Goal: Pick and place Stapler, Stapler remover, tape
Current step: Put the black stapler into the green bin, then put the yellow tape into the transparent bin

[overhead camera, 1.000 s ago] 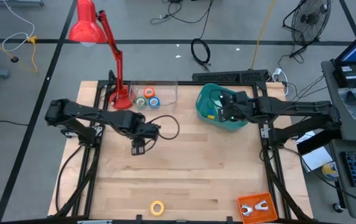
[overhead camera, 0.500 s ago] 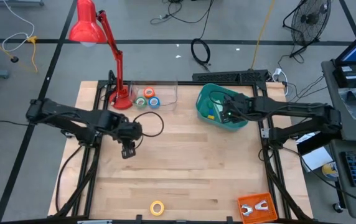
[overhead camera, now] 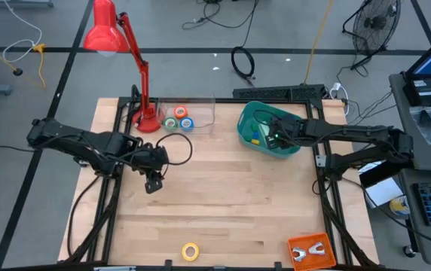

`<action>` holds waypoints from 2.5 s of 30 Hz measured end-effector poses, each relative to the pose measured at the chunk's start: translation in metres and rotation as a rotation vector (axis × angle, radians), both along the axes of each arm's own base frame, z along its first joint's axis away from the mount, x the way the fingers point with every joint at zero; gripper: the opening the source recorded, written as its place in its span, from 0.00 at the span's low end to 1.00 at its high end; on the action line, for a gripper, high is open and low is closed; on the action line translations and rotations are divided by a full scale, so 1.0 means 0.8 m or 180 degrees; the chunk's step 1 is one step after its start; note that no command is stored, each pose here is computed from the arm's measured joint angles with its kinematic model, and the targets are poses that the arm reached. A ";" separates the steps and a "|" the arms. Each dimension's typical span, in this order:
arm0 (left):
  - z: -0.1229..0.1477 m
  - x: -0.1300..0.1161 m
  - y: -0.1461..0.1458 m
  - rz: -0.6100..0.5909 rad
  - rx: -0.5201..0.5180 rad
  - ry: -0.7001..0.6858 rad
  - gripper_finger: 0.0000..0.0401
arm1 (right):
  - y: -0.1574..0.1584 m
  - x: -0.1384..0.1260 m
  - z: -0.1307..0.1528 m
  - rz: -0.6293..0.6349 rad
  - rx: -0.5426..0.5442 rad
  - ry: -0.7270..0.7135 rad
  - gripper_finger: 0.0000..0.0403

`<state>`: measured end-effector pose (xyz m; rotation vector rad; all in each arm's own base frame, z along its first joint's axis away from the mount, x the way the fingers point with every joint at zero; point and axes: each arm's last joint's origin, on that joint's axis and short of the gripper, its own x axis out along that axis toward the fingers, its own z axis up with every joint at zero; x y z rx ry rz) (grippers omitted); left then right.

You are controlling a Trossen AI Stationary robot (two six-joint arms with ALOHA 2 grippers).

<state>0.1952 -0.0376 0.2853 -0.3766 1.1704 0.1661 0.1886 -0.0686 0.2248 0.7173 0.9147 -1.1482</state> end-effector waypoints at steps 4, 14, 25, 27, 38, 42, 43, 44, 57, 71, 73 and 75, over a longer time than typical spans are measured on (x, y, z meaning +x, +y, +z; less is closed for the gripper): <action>0.000 0.000 -0.002 0.0013 -0.0015 0.0004 0.46 | -0.003 -0.001 -0.001 0.0014 -0.0025 0.0026 0.33; 0.000 0.000 -0.002 0.0064 -0.0036 0.0009 0.46 | -0.011 -0.006 -0.011 0.0007 -0.0033 0.0080 0.33; 0.000 -0.001 -0.003 0.0068 -0.0158 0.0039 0.46 | -0.008 -0.011 -0.047 -0.0027 0.0044 -0.0051 0.33; 0.000 -0.001 -0.004 0.0059 -0.0190 0.0046 0.46 | -0.007 -0.012 -0.050 -0.0048 0.0050 -0.0056 0.33; 0.000 -0.001 -0.004 0.0044 -0.0264 0.0056 0.46 | -0.007 -0.014 -0.054 -0.0071 -0.0021 -0.0010 0.33; 0.000 0.000 -0.005 0.0027 -0.0315 0.0058 0.46 | -0.008 -0.015 -0.054 -0.0079 -0.0034 0.0009 0.34; 0.000 0.000 -0.005 0.0023 -0.0317 0.0059 0.46 | -0.008 -0.015 -0.054 -0.0083 -0.0033 0.0009 0.34; 0.000 0.000 -0.005 0.0022 -0.0318 0.0059 0.46 | -0.008 -0.015 -0.054 -0.0093 -0.0032 0.0004 0.35; 0.000 0.000 -0.005 0.0017 -0.0323 0.0058 0.46 | -0.008 -0.016 -0.055 -0.0106 0.0061 -0.0006 0.42; 0.000 -0.001 -0.011 -0.0043 -0.0296 0.0044 0.46 | -0.009 -0.011 -0.030 -0.0142 -0.0154 -0.0695 0.38; 0.001 -0.001 -0.011 -0.0042 -0.0296 0.0026 0.46 | -0.009 -0.013 -0.021 -0.0144 -0.0217 -0.0875 0.37; 0.001 0.001 -0.011 -0.0033 -0.0280 -0.0012 0.46 | -0.009 -0.016 -0.013 -0.0156 -0.0278 -0.1024 0.37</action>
